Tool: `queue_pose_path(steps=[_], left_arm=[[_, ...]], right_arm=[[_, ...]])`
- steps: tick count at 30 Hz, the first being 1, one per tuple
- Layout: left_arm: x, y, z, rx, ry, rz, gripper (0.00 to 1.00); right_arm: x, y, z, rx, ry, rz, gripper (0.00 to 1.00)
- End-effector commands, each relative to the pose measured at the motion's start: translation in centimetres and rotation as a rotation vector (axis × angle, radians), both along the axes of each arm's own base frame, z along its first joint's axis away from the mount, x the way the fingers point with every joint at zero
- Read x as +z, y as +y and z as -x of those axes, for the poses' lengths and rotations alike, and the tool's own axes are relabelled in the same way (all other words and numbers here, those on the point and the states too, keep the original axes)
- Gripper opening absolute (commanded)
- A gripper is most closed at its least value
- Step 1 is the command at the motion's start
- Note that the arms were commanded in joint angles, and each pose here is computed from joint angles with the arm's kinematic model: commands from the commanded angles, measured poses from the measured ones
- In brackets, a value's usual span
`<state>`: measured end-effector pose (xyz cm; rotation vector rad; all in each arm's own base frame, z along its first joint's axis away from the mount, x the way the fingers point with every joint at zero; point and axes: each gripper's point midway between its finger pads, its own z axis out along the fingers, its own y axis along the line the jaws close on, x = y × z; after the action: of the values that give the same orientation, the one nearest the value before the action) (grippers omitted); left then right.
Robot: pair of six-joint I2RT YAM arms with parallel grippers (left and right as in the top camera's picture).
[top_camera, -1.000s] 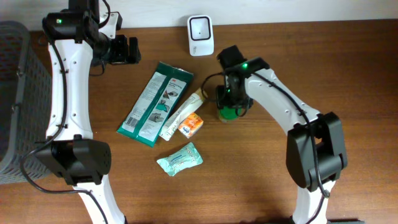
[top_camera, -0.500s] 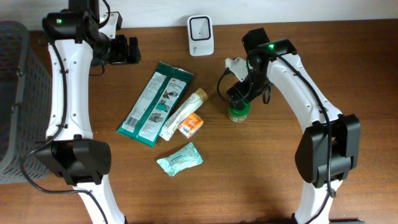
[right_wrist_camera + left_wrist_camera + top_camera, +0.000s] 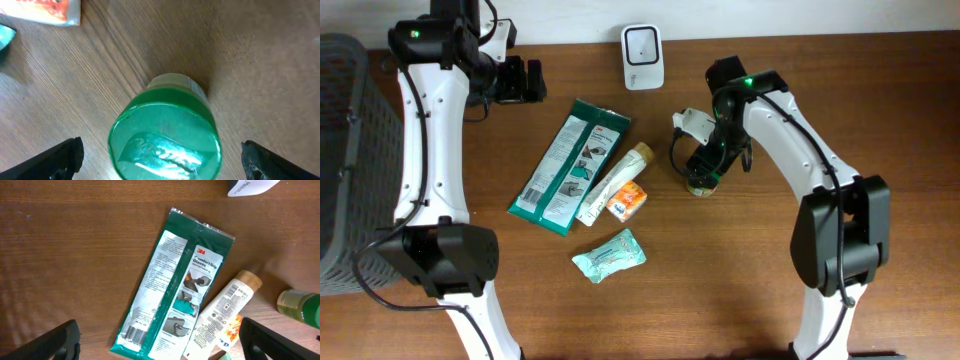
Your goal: Scan the item barcode
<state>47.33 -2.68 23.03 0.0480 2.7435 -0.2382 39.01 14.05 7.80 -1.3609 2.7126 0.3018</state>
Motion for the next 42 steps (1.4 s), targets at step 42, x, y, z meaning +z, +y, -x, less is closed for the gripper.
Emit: queue_pose_path(steps=[42], left_arm=[[-0.3, 0.2, -0.1, -0.004, 0.006, -0.003, 0.99]], right_arm=[[-0.7, 0.1, -2.6, -0.221, -0.041, 0.117, 0.99]])
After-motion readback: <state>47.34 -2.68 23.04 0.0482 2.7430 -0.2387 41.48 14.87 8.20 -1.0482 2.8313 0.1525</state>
